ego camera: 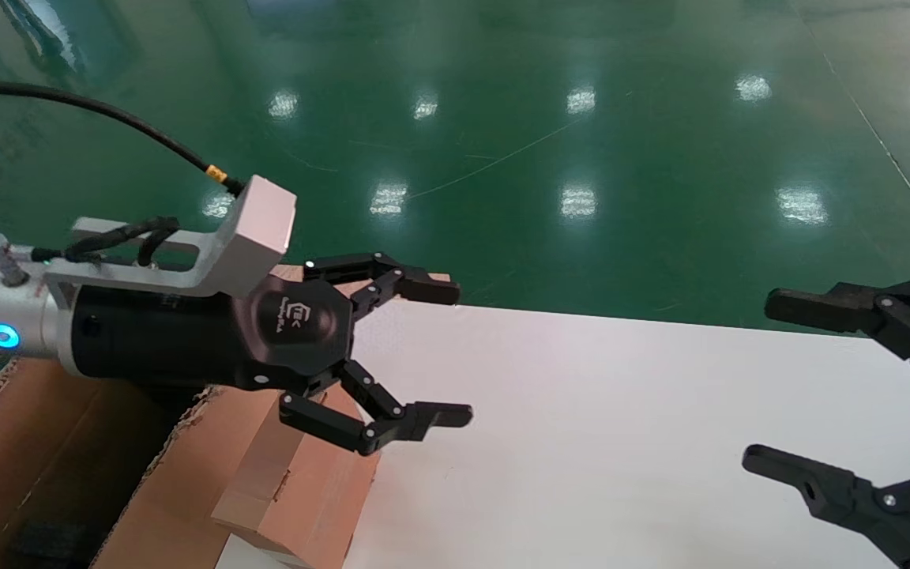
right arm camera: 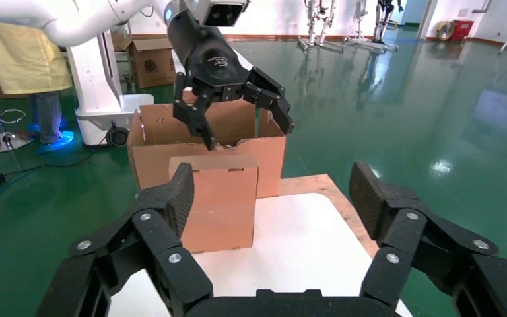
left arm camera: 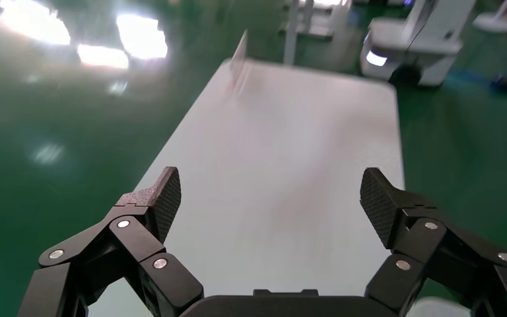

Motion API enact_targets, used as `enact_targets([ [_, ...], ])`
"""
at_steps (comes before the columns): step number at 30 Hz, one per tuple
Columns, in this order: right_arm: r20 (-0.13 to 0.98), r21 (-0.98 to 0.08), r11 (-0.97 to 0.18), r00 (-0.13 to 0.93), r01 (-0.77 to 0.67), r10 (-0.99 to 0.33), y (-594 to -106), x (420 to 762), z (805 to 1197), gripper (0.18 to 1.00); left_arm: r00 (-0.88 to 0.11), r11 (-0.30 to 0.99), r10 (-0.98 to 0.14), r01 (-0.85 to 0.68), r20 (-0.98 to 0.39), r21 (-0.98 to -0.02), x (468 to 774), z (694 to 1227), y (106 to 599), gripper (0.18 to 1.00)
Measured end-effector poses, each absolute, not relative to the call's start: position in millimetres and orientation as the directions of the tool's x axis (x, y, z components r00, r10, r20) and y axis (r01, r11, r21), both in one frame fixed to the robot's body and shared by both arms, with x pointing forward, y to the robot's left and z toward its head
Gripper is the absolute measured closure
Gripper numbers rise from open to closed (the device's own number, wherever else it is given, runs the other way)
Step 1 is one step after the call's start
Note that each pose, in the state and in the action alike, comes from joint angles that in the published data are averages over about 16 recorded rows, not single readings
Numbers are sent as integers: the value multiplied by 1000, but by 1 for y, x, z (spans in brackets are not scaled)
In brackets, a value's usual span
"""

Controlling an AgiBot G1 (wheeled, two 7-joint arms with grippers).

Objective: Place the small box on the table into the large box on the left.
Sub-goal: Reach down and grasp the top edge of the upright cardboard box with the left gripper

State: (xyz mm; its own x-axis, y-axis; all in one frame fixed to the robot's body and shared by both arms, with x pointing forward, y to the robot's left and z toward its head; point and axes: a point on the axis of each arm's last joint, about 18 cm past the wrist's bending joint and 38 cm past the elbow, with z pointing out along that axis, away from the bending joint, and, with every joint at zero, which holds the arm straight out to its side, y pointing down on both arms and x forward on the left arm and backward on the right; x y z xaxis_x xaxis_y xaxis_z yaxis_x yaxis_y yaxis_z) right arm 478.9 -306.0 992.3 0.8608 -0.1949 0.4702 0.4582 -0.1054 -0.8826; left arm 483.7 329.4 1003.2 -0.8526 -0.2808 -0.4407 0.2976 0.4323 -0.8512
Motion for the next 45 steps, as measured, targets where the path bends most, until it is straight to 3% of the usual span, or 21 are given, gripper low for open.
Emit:
enact_targets([
  [10,470,-883,-105,861,458,-195,-306,479,992,443,-764,649,-300,276,-572,-709,483,1049,346,184],
  [19,470,-883,-105,861,458,-195,-306,479,992,650,-729,699,-294,276,-618,-659,486,1067,346,184],
  [27,470,-883,-105,861,458,-195,-306,479,992,828,-733,740,-338,180,-590,-648,500,1069,342,184],
  [33,470,-883,-105,861,458,-195,-306,479,992,916,-725,785,-393,56,-566,-617,508,1075,341,184],
  [45,470,-883,-105,861,458,-196,-306,479,992,985,-708,807,-478,-120,-520,-578,506,1082,345,184],
])
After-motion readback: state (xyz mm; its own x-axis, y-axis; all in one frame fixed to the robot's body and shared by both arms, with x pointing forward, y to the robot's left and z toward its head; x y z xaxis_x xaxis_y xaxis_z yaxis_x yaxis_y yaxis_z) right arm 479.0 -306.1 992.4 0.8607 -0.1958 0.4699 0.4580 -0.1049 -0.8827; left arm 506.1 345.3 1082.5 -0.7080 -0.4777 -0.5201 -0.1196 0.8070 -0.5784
